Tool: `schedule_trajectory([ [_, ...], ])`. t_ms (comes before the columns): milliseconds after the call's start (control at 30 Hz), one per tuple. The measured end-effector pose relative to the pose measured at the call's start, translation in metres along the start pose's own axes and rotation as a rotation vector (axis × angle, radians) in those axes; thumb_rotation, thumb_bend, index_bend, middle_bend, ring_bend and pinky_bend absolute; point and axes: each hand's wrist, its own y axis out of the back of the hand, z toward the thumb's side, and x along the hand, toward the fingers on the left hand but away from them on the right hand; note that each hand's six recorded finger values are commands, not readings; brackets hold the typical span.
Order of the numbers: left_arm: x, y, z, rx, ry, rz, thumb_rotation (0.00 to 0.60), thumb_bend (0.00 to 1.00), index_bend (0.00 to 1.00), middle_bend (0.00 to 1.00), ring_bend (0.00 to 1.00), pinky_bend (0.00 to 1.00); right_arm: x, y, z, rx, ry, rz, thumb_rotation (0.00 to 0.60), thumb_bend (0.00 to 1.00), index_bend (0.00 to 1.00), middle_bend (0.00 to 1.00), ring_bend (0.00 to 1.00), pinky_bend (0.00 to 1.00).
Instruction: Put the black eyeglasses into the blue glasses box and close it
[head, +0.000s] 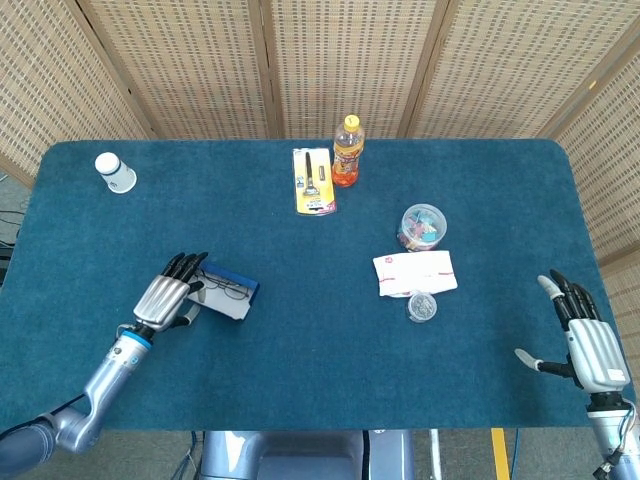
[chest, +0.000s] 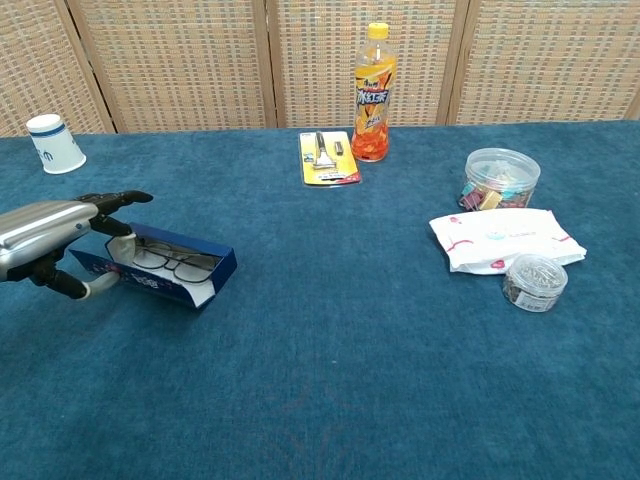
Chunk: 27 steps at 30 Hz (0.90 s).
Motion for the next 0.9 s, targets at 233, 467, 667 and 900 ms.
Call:
schedule_trajectory([
  [233,-0.037,0.015,-0.016,0.033,-0.016,-0.039,0.600,0.47,0.77,0.00,0.00,0.00,0.000,0.000,0.000,0.002,0.001,-0.001,0.600,0.00,0.00,0.00,0.00,0.00],
  [467,-0.074,0.030,-0.029,0.046,-0.013,-0.124,0.600,0.48,0.77,0.00,0.00,0.00,0.000,-0.001,0.001,0.006,-0.001,0.001,0.600,0.00,0.00,0.00,0.00,0.00],
  [667,-0.072,0.027,-0.031,0.032,-0.001,-0.179,0.600,0.48,0.77,0.00,0.00,0.00,0.000,-0.001,0.001,0.006,-0.002,0.001,0.600,0.00,0.00,0.00,0.00,0.00],
  [900,-0.049,0.021,-0.029,-0.034,0.022,-0.217,0.600,0.49,0.77,0.00,0.00,0.00,0.000,-0.001,0.001,0.002,-0.002,0.002,0.600,0.00,0.00,0.00,0.00,0.00],
])
